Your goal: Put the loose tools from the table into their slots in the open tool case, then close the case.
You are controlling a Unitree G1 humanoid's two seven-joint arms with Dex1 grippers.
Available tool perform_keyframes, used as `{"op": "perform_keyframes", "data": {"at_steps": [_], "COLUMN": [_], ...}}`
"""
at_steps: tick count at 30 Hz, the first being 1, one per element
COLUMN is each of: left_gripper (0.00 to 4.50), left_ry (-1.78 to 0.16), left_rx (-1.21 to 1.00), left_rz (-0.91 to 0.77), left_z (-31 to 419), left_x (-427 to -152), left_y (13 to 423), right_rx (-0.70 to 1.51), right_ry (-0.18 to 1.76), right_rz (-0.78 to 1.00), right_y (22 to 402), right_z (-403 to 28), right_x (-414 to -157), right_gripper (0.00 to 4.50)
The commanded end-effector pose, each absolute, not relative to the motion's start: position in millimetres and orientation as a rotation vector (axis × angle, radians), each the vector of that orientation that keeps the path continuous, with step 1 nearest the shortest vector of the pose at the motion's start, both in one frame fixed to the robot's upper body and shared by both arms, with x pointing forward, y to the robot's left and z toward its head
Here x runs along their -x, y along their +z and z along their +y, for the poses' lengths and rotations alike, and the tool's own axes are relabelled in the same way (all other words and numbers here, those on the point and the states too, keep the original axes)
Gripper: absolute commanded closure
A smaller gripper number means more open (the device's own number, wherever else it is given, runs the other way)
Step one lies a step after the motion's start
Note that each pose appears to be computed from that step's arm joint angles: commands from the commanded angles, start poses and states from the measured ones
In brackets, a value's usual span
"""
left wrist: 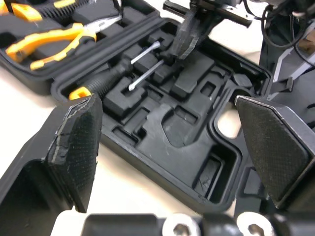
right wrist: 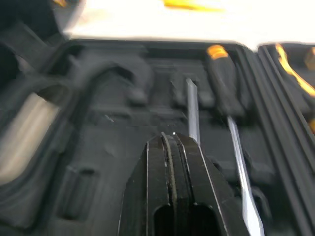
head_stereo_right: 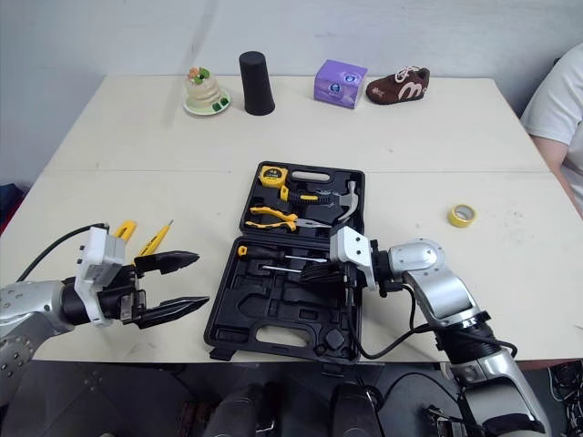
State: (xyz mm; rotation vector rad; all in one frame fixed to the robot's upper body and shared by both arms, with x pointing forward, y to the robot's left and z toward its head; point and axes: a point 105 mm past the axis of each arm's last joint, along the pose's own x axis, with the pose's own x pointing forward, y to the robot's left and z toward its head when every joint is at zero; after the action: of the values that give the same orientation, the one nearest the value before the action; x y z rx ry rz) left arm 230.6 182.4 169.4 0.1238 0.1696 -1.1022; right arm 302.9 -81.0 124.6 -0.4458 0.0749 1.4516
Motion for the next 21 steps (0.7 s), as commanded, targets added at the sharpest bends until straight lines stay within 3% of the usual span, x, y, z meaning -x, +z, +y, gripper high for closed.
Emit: {"op": "perform_keyframes", "data": {"at_steps": [1,15,18,21], "left_gripper": [0.00,0.00,0.00,0.00], "left_ry": [-1.122,-1.110,-1.105,-1.091], "left_rx": [-0.186,-0.188,-0.189,-0.194], "left_rz": [0.150,0.151,0.151,0.150], "left_z": [180.2,182.4,182.4,183.5], "left_x": [-225.8,-225.9,-225.5,-225.1], "left_y": [177.2,177.2,176.8,176.0], "right_rx": [0.448,0.521,0.529,0.424], "right_ry": [1.429,1.320,1.317,1.357], "right_rz": [0.084,0.413,0.386,0.202], "right_y": [122.8,54.2,55.8,86.9], "right_z": [-78.1,-100.0,-97.1,-83.7], "right_x": [-308.2,-308.4,-309.4,-309.8], "right_gripper": [4.46,4.46,4.46,4.46]}}
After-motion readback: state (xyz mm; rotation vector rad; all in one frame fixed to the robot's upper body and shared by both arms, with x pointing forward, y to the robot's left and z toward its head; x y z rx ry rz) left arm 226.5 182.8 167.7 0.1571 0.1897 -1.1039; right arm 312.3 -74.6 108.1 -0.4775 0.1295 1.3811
